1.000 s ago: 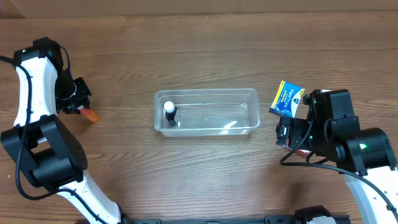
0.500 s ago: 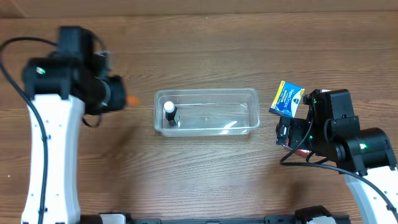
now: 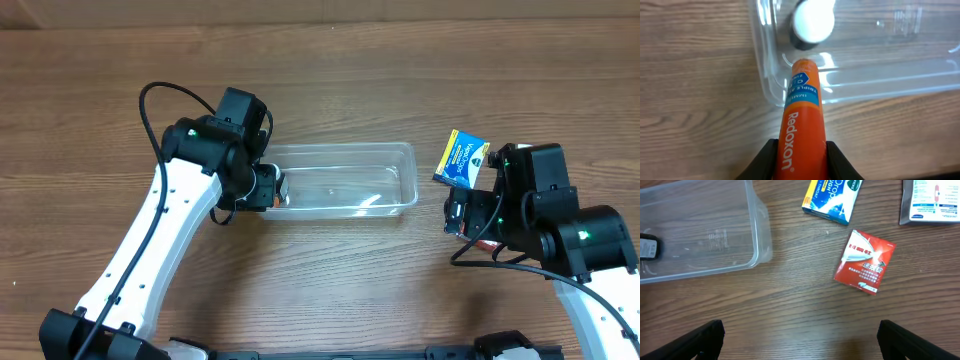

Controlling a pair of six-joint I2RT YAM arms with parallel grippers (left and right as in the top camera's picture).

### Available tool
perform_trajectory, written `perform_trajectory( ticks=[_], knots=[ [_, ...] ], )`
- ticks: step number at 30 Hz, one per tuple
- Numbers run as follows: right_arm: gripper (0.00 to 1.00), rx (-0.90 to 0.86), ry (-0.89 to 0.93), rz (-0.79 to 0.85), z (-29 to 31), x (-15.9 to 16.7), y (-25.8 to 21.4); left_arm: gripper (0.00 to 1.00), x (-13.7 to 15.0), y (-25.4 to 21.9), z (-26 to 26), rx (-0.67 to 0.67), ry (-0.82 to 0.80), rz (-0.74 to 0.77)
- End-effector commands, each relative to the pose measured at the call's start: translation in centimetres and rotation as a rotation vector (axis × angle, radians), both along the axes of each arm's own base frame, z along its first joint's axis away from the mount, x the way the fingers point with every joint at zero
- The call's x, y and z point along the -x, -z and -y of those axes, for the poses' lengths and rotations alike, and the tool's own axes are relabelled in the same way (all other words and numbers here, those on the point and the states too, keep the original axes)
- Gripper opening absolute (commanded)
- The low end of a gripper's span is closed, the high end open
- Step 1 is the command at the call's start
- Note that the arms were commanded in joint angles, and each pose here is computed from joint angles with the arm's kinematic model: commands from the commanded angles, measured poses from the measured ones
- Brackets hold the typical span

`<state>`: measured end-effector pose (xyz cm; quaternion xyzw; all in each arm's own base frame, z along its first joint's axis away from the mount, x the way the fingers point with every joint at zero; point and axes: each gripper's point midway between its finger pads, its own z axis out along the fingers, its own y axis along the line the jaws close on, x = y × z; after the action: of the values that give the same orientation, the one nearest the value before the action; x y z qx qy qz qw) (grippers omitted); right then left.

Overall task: Pack container
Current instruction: 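Place the Redoxon tube upright in the container beside the bottle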

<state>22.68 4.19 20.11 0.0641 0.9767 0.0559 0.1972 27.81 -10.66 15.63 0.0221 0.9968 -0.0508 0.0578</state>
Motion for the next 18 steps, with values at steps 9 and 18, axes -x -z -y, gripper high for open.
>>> perform_trajectory(
  ticks=[9,18],
  knots=[
    [1.0,-0.003,0.007,0.04,0.1,-0.4,-1.2,0.08,-1.6,4.3,-0.4,-0.089,-0.034,-0.08],
    [1.0,-0.003,0.007,0.04,0.1,-0.4,-1.2,0.57,-1.9,4.7,-0.3,-0.09,-0.033,-0.084]
  ],
)
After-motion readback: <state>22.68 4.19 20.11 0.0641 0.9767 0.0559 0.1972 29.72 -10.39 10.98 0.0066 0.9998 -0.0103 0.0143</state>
